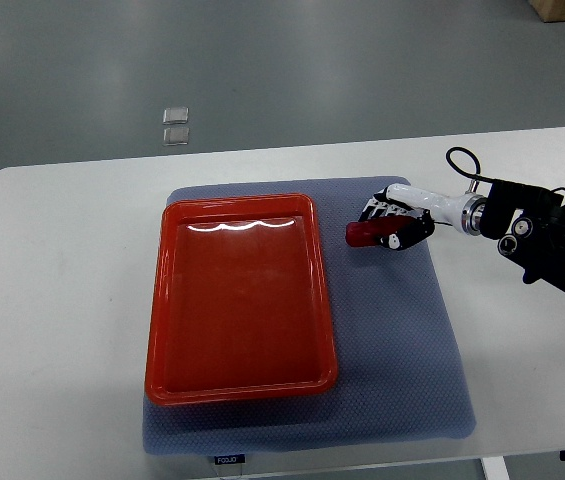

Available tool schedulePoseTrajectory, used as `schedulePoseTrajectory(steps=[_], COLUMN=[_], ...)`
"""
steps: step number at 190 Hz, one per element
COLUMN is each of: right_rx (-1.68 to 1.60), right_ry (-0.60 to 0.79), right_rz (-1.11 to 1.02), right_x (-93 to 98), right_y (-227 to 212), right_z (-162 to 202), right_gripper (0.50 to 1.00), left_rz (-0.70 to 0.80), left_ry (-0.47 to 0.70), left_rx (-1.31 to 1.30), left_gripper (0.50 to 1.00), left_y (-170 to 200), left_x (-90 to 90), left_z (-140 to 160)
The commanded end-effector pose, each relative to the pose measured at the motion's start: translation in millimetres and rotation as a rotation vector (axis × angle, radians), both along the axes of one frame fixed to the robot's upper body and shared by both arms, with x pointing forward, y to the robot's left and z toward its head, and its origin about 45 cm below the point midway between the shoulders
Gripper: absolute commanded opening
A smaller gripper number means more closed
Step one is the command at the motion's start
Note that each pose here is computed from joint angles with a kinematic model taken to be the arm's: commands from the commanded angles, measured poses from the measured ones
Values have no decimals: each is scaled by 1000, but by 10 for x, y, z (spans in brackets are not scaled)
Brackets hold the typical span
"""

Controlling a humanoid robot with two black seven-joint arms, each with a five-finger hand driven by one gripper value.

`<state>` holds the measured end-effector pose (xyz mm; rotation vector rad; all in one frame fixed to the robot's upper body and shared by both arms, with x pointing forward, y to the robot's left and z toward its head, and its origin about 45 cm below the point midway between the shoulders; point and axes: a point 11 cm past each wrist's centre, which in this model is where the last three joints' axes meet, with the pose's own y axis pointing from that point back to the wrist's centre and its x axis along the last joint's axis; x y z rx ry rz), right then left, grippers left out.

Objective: Place red pepper on red tray
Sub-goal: 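Lift the pepper with the right hand and carry it over the tray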

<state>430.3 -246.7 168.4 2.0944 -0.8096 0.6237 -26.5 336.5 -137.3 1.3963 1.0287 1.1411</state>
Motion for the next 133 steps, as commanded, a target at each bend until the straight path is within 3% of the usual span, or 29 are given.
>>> schedulePoseTrajectory(steps=[1, 31, 65, 105, 133], right_rx=[1, 6, 54, 134, 206], right_ry=[-37, -83, -123, -104, -71], right_rz=[14, 34, 109, 156, 221], right_x=[76, 156, 204, 169, 33], right_y=[-14, 20, 367, 775, 1288], right_z=[214, 460, 733, 741, 621], right_gripper=[500, 500, 500, 500, 500], left_rz=[0, 0, 0, 0, 0], left_ry=[0, 0, 0, 0, 0], left_rx=[0, 0, 0, 0, -4], left_gripper=[1000, 1000, 1000, 1000, 1000], left_y=[0, 0, 0, 0, -16], left_x=[0, 0, 0, 0, -1], left_z=[0, 0, 0, 0, -2])
